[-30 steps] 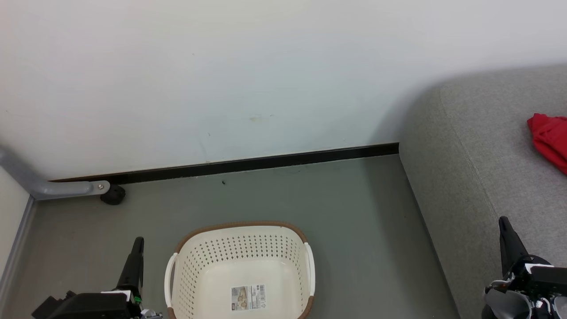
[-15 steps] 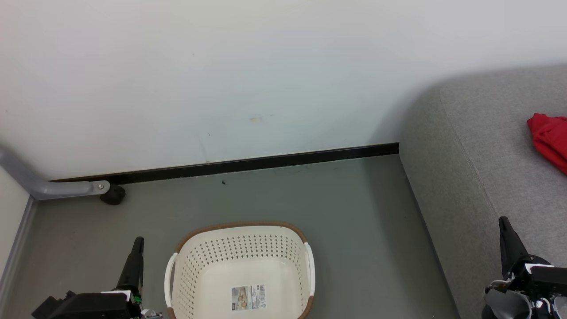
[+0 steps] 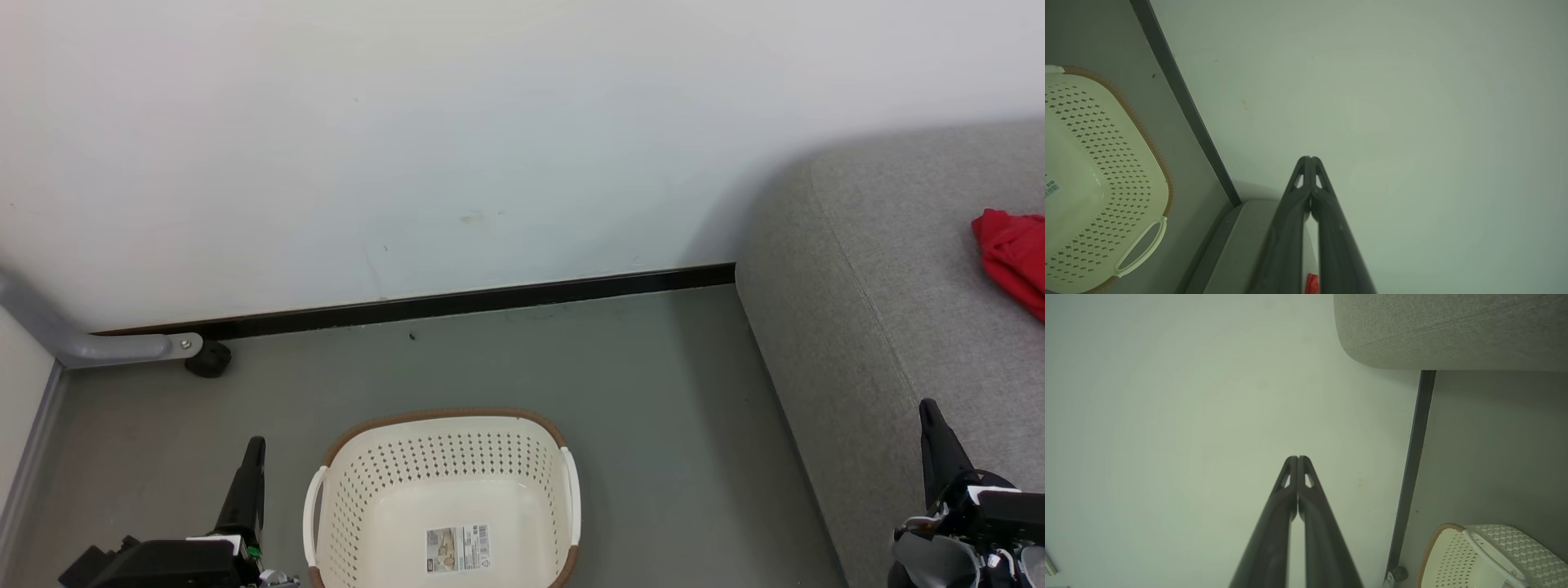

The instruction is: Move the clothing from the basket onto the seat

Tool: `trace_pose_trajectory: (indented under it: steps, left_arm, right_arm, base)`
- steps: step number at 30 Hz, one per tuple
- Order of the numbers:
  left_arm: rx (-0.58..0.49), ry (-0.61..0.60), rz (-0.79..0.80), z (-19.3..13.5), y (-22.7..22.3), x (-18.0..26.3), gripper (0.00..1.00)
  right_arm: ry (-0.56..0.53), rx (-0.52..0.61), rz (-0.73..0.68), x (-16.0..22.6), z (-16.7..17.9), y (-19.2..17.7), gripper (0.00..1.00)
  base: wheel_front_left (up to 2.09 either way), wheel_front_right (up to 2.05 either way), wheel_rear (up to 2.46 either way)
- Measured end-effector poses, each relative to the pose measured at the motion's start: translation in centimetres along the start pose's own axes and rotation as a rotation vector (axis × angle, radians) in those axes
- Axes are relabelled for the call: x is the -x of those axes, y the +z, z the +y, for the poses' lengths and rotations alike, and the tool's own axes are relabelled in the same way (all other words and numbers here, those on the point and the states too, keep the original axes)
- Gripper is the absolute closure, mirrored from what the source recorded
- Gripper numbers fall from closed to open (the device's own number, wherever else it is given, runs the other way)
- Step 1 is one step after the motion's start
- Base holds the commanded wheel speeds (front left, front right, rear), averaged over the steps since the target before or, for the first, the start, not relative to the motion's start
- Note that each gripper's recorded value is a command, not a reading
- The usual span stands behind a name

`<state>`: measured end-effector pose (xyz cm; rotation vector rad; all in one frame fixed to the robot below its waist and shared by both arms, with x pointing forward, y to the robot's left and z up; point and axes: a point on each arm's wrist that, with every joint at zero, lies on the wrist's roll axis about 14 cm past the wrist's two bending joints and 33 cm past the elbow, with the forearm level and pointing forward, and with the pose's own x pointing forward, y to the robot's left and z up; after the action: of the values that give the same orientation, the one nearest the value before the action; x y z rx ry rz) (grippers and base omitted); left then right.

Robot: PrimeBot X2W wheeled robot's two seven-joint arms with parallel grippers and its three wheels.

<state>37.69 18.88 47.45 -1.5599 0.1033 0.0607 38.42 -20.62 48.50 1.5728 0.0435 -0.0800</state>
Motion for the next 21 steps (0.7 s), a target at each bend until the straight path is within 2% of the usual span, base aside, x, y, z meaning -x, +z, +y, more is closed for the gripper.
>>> trace_pose_trajectory:
  steps: [21]
  left_arm:
    - [0.000,0.000,0.000,0.00,0.00,0.00,1.00]
  right_arm:
    - [0.000,0.000,0.000,0.00,-0.01,0.00,1.00]
  base:
    - [0.00,0.00,0.00]
